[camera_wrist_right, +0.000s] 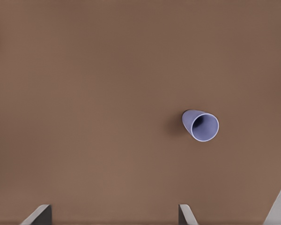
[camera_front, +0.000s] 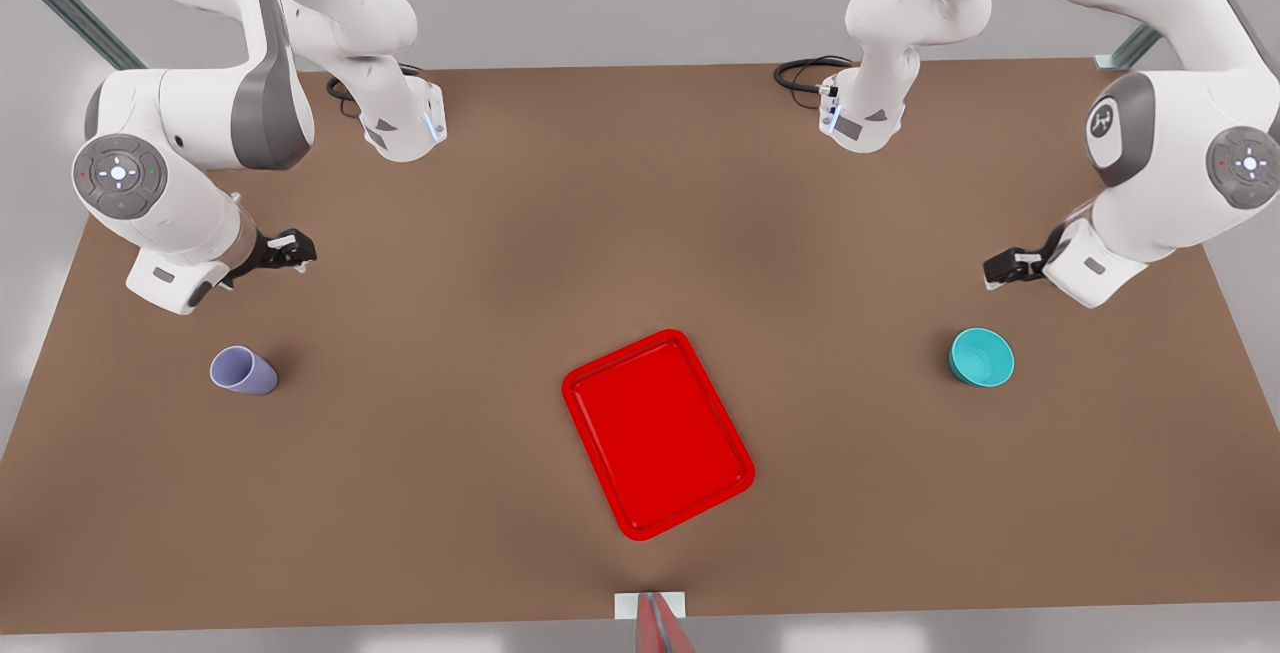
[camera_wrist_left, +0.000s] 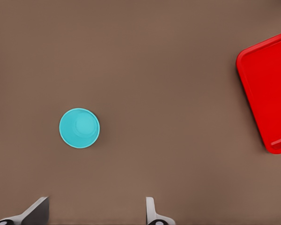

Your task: Place the bowl on the tray with the left arm and the cup on the tray with the right arm

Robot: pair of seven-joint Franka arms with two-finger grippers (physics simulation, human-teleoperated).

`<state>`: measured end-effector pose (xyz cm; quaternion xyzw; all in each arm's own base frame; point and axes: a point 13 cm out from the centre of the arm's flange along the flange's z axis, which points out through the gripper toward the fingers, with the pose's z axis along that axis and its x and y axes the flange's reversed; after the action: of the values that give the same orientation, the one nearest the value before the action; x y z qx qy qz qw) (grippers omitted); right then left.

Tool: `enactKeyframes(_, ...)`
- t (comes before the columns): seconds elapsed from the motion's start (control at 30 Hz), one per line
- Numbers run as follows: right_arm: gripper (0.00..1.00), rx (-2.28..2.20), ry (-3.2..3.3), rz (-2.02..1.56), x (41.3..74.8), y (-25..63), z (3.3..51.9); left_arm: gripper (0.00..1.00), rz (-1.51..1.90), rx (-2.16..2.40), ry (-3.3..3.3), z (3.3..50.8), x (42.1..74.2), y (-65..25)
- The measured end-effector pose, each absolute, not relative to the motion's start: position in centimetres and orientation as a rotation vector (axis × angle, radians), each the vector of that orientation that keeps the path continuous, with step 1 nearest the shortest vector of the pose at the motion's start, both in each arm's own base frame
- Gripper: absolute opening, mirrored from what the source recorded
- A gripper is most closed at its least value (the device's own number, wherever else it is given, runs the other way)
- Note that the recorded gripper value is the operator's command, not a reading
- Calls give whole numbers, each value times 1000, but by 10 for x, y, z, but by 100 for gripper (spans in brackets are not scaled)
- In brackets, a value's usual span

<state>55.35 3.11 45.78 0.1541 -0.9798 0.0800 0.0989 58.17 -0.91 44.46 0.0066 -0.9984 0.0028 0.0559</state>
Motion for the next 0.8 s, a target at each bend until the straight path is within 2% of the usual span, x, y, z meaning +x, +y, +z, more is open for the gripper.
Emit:
enactKeyframes(0.1, 100, 457, -2899, 237, 554, 31, 458, 100, 31, 40, -2990, 422, 585, 1)
enactKeyframes(0.17, 100, 456, -2899, 238, 554, 31, 458, 100, 132, 152, -2887, 345, 591, 49)
enactKeyframes(0.23, 100, 454, -2896, 238, 553, 31, 457, 100, 282, 311, -2781, 253, 572, 106)
enactKeyframes(0.33, 100, 448, -2890, 237, 552, 29, 453, 100, 401, 391, -2773, 172, 564, 148)
enactKeyframes(0.5, 100, 448, -2876, 235, 551, 29, 447, 100, 438, 321, -2891, 122, 580, 173)
enactKeyframes(0.7, 100, 447, -2872, 236, 551, 29, 445, 100, 438, 183, -2926, 74, 566, 178)
enactKeyframes(0.73, 100, 447, -2869, 236, 550, 29, 444, 92, 436, 158, -2932, 69, 566, 179)
enactKeyframes(0.77, 100, 447, -2866, 236, 550, 29, 442, 74, 434, 134, -2940, 66, 567, 180)
enactKeyframes(0.8, 100, 447, -2862, 236, 549, 29, 441, 61, 431, 111, -2949, 64, 567, 181)
